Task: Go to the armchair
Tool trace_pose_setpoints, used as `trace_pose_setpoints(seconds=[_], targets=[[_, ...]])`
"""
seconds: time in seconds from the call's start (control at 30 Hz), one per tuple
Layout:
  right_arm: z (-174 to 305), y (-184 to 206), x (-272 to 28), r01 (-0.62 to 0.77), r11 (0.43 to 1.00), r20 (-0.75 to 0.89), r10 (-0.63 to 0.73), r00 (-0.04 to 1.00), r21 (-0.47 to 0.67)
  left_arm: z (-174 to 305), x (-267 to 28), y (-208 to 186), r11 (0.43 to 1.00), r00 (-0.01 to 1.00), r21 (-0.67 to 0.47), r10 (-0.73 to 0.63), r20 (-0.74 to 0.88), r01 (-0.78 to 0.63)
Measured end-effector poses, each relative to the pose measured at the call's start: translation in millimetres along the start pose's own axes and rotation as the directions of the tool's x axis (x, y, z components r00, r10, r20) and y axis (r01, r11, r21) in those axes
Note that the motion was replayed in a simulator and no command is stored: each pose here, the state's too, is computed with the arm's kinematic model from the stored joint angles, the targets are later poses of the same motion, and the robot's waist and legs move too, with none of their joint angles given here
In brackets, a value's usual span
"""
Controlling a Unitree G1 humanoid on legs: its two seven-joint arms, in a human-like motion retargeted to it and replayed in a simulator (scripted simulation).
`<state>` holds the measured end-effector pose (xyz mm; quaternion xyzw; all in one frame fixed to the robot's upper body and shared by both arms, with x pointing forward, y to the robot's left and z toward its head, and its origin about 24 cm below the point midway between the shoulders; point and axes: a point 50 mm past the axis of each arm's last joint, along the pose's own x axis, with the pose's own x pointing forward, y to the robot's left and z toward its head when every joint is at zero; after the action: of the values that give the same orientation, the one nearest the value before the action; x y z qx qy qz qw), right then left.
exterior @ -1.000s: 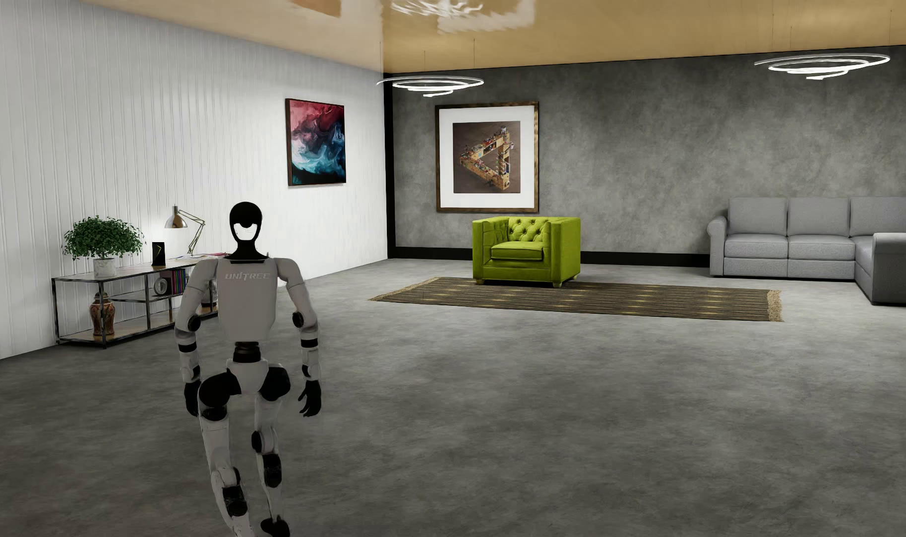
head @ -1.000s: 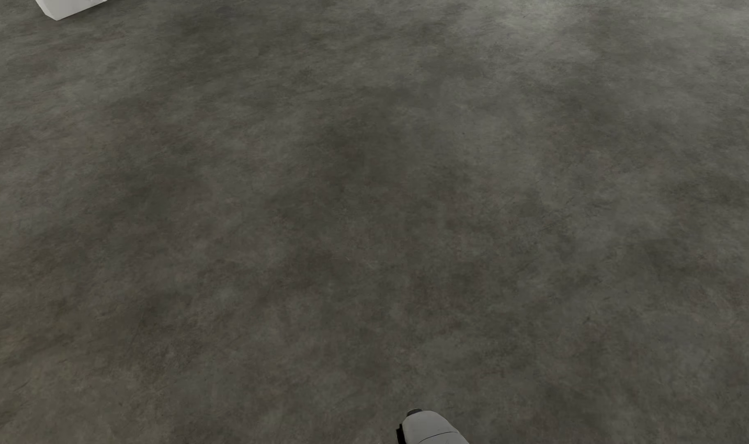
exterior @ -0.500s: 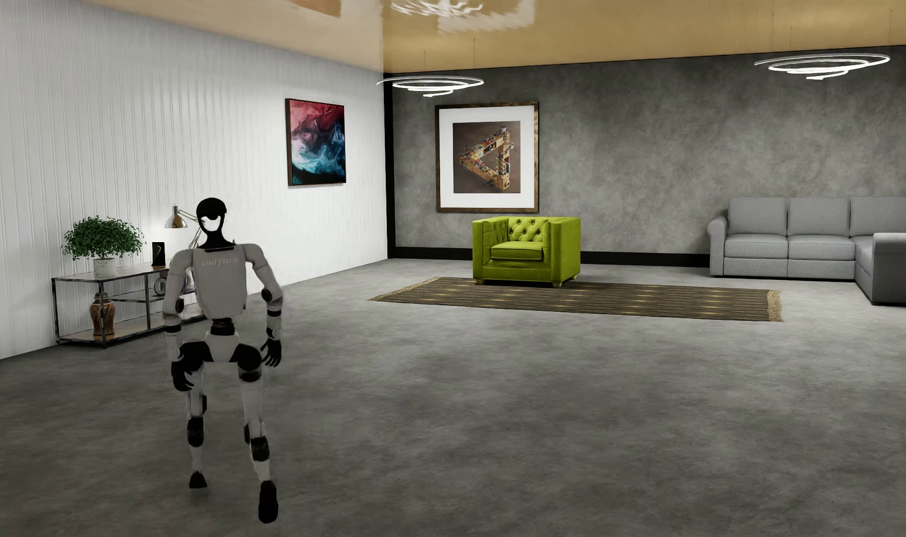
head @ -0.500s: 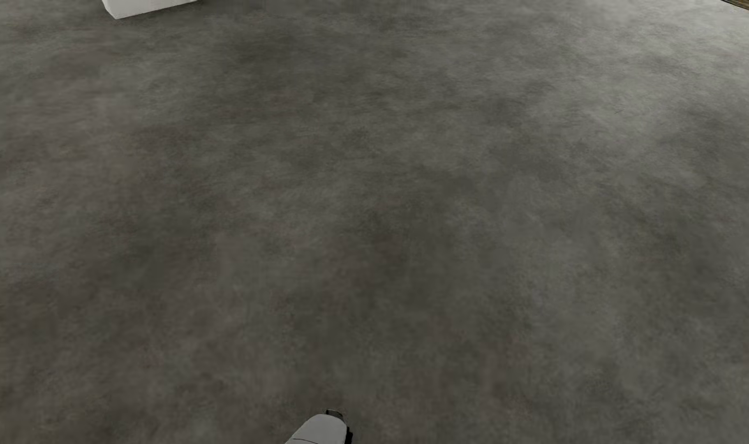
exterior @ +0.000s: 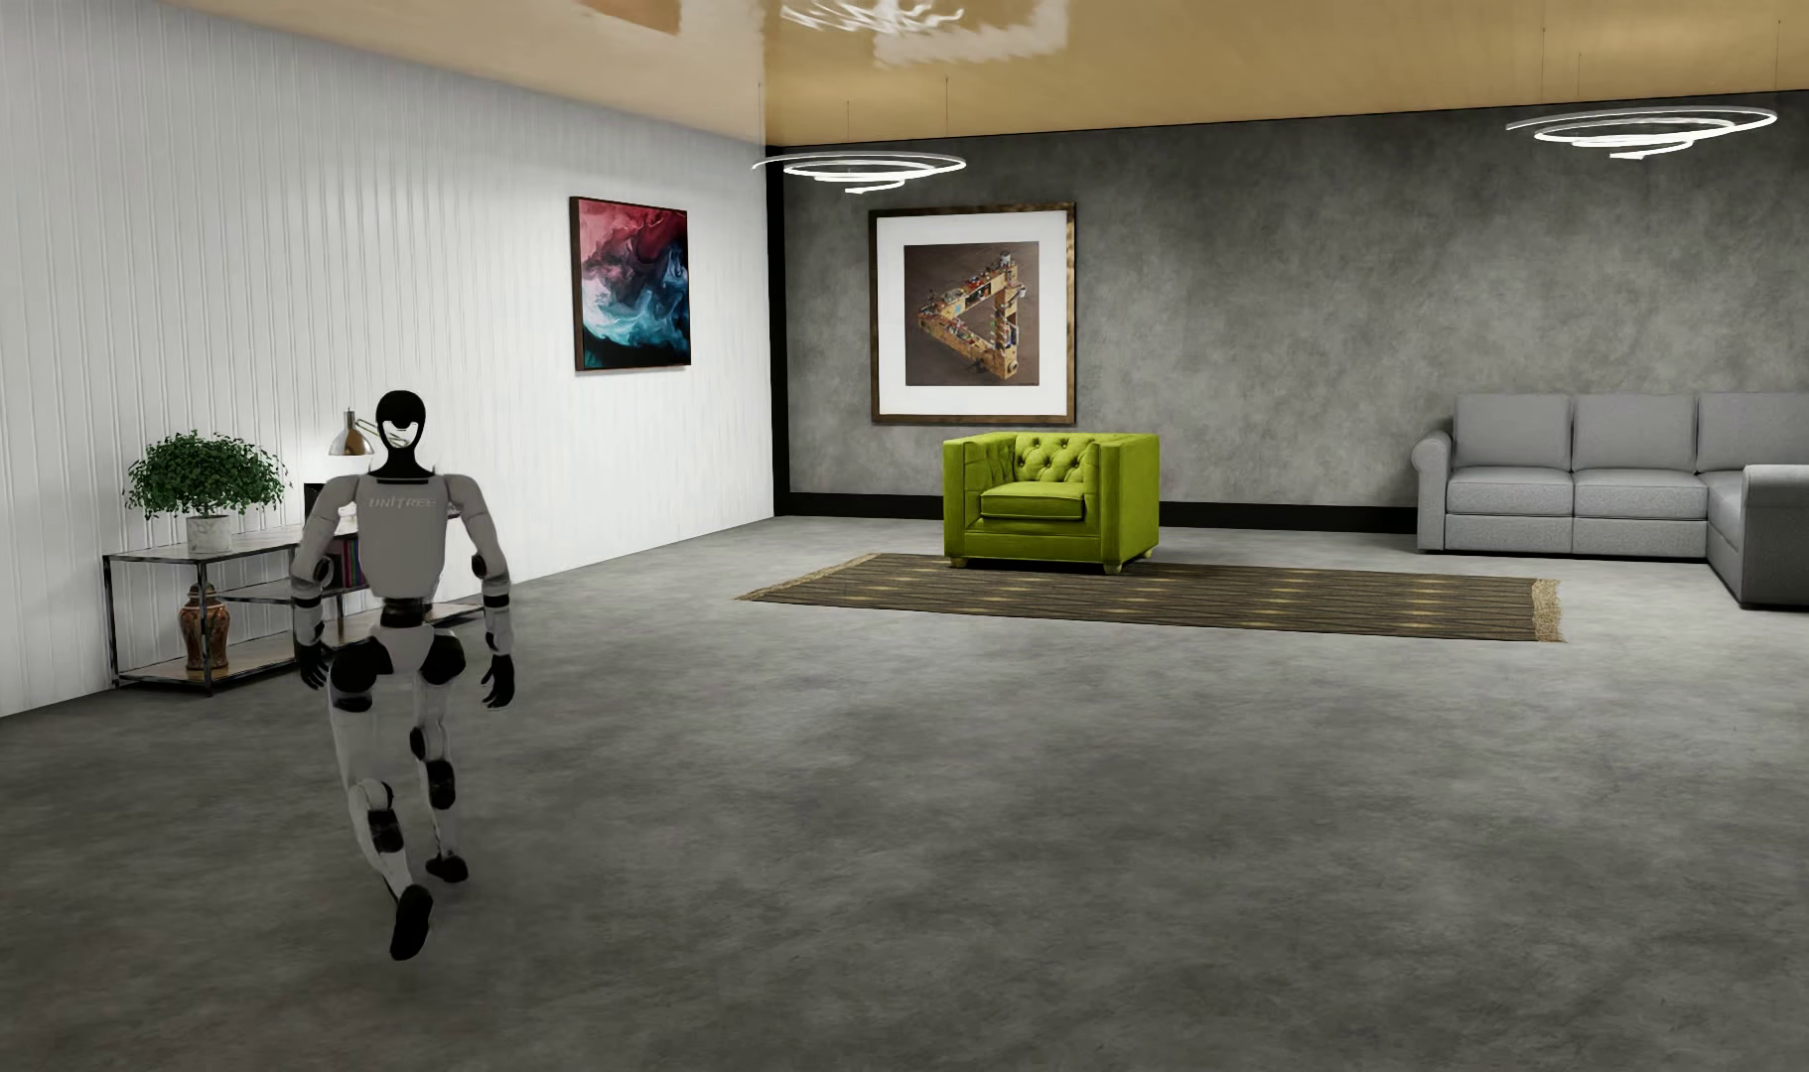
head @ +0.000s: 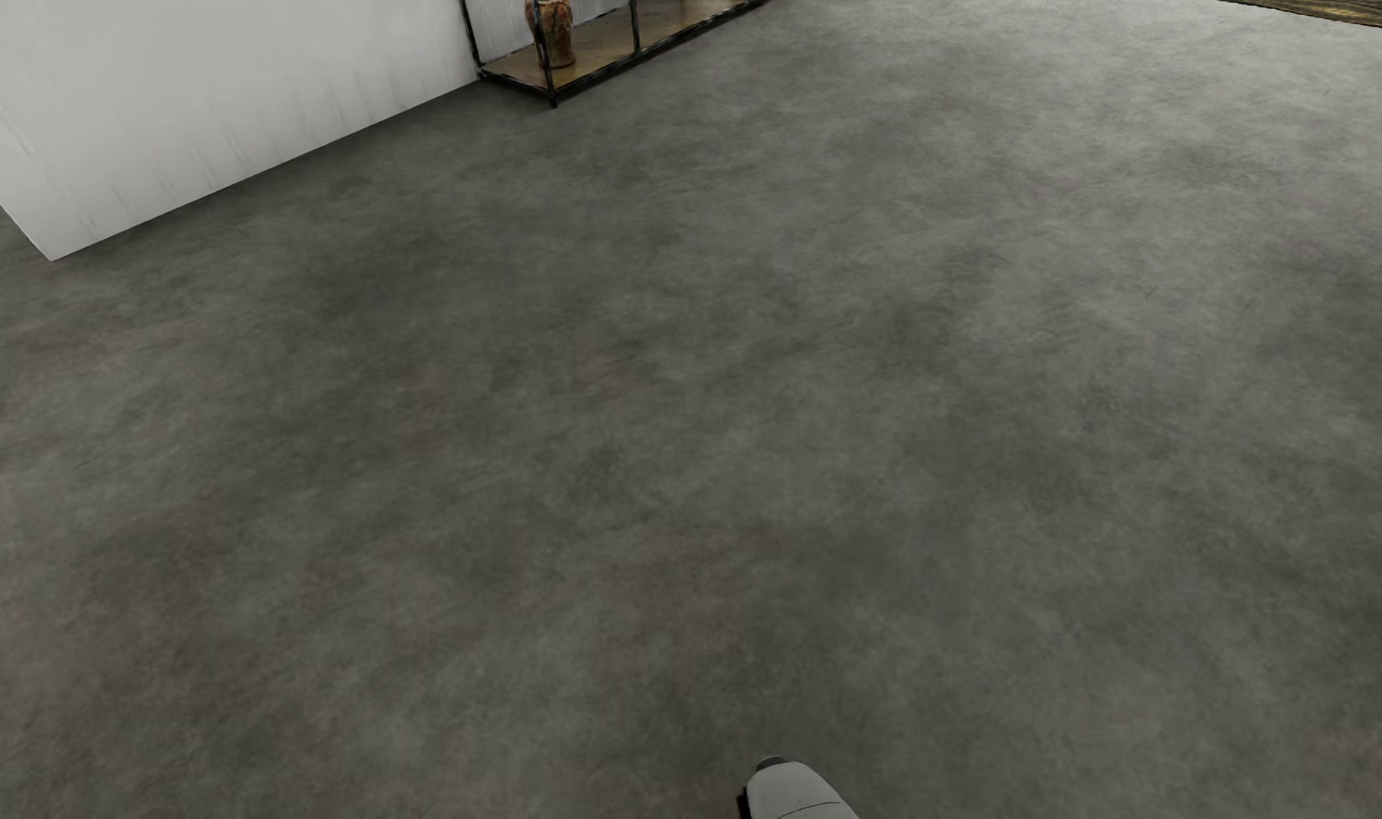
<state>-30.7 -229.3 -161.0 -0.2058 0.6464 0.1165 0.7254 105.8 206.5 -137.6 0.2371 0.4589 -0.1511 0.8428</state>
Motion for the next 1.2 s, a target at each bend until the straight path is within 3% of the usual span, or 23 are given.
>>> trace_pose_setpoints(seconds=[0.17,0.2,0.23,0.33,0.43,0.5,0.6,0.77,0.93,1.03,1.13,1.2], targets=[[39.6,-9.9,1.9,0.028,0.999,0.144,-0.031,0.989,0.025,-45.0,-14.8,-38.1,0.994,0.982,0.012,-0.108,-0.155,0.111],[49.7,-15.7,0.4,0.043,0.998,0.186,-0.049,0.981,0.037,-61.0,-19.0,-46.6,0.993,0.968,-0.048,-0.112,-0.225,0.103],[66.8,-23.3,-1.7,0.061,0.997,0.249,-0.069,0.966,0.04,-67.6,-24.7,-54.2,0.988,0.96,0.003,-0.149,-0.239,0.154],[107.1,-47.8,-9.8,0.119,0.991,0.385,-0.133,0.913,0.06,-85.5,-37.1,-64.1,0.984,0.941,-0.008,-0.175,-0.291,0.181],[120.8,-65.0,-12.0,0.157,0.982,0.411,-0.187,0.892,0.106,-96.1,-45.9,-69.6,0.978,0.927,0.006,-0.197,-0.319,0.21],[100.3,-56.7,-6.9,0.14,0.981,0.345,-0.179,0.921,0.137,-103.2,-50.3,-72.9,0.976,0.915,0.004,-0.205,-0.347,0.22],[64.4,-30.8,0.1,0.08,0.995,0.227,-0.091,0.97,0.054,-100.0,-40.1,-47.1,0.992,0.927,-0.024,-0.122,-0.355,0.121],[-3.3,-12.0,-6.4,0.035,0.999,0.031,-0.035,0.999,0.015,-31.2,-13.1,-1.3,1.0,0.996,0.008,-0.005,-0.087,0.006],[-58.2,-2.6,-17.7,0.012,1.0,-0.162,-0.01,0.987,0.008,35.0,-3.0,44.2,0.992,0.981,-0.027,0.129,0.143,-0.126],[-61.5,-4.2,-16.5,0.011,1.0,-0.195,-0.012,0.981,-0.002,-12.1,-4.8,20.3,0.992,0.996,-0.085,0.086,-0.037,-0.089],[1.2,-7.2,-2.9,0.013,1.0,0.026,-0.013,1.0,-0.022,-65.4,-18.8,-9.7,0.999,0.97,0.019,-0.032,-0.241,0.037],[49.5,-14.8,-2.1,0.038,0.999,0.202,-0.039,0.979,0.007,-98.1,-37.8,-32.6,0.996,0.933,-0.002,-0.088,-0.348,0.093]])
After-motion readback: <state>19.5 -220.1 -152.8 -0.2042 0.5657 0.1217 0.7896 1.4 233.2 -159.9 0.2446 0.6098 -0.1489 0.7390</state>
